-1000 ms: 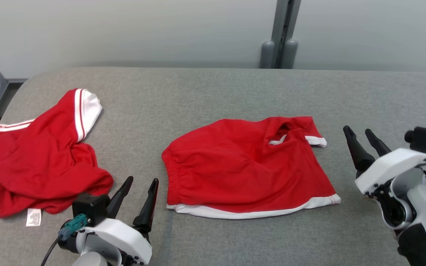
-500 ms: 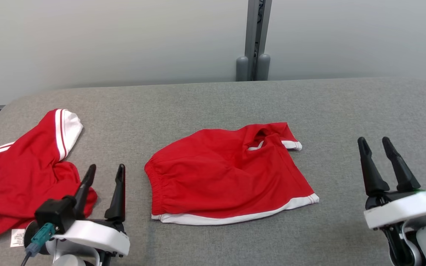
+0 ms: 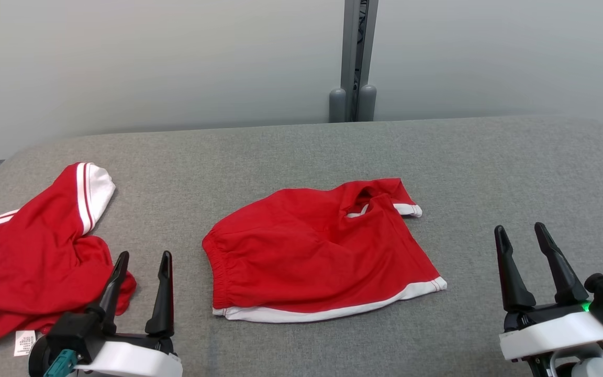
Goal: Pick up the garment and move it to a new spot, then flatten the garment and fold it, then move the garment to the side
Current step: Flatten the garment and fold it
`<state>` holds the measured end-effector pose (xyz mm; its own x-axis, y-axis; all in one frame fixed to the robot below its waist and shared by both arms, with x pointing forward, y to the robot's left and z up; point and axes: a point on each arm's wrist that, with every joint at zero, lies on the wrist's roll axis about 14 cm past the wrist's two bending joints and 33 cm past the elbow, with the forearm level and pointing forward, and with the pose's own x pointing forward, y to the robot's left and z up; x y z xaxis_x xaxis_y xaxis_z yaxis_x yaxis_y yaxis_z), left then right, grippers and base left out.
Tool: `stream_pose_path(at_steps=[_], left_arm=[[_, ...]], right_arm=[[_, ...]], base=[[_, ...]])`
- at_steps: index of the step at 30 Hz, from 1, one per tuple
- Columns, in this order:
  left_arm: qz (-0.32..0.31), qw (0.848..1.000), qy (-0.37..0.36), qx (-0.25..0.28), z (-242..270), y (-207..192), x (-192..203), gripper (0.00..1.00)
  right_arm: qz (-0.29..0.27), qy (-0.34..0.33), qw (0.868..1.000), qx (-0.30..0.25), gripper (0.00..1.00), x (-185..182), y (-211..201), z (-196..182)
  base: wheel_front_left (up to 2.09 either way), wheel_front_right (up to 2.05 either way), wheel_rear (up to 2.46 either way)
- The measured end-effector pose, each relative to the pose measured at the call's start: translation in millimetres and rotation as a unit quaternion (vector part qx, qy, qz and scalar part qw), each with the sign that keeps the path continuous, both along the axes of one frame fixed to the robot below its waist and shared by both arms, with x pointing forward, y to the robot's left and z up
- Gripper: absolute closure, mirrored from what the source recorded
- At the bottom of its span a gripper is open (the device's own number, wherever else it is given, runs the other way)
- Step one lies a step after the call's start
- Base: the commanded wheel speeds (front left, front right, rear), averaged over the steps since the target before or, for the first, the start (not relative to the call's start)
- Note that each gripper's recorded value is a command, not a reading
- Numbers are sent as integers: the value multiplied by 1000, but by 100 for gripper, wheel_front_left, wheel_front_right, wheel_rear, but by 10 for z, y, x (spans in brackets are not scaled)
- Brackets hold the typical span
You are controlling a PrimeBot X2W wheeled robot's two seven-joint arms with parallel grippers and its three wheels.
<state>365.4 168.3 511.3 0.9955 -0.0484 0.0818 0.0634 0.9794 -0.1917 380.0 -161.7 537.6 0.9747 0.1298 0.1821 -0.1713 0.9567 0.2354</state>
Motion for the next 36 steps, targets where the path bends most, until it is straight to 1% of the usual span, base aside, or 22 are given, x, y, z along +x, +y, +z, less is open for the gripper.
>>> stream_pose_path(at_steps=[5, 10, 36], left_arm=[[4, 1000, -9, 7, 35, 21, -18, 0], [7, 1000, -14, 8, 46, 42, -43, 0], [-1, 1000, -10, 15, -3, 13, -58, 0]], right_arm=[[0, -8, 1000, -16, 0, 7, 37, 35], [2, -13, 1000, -20, 0, 10, 55, 66], [1, -11, 1000, -15, 0, 1, 55, 55]], base=[[0, 0, 0], [0, 0, 0], [0, 0, 0]])
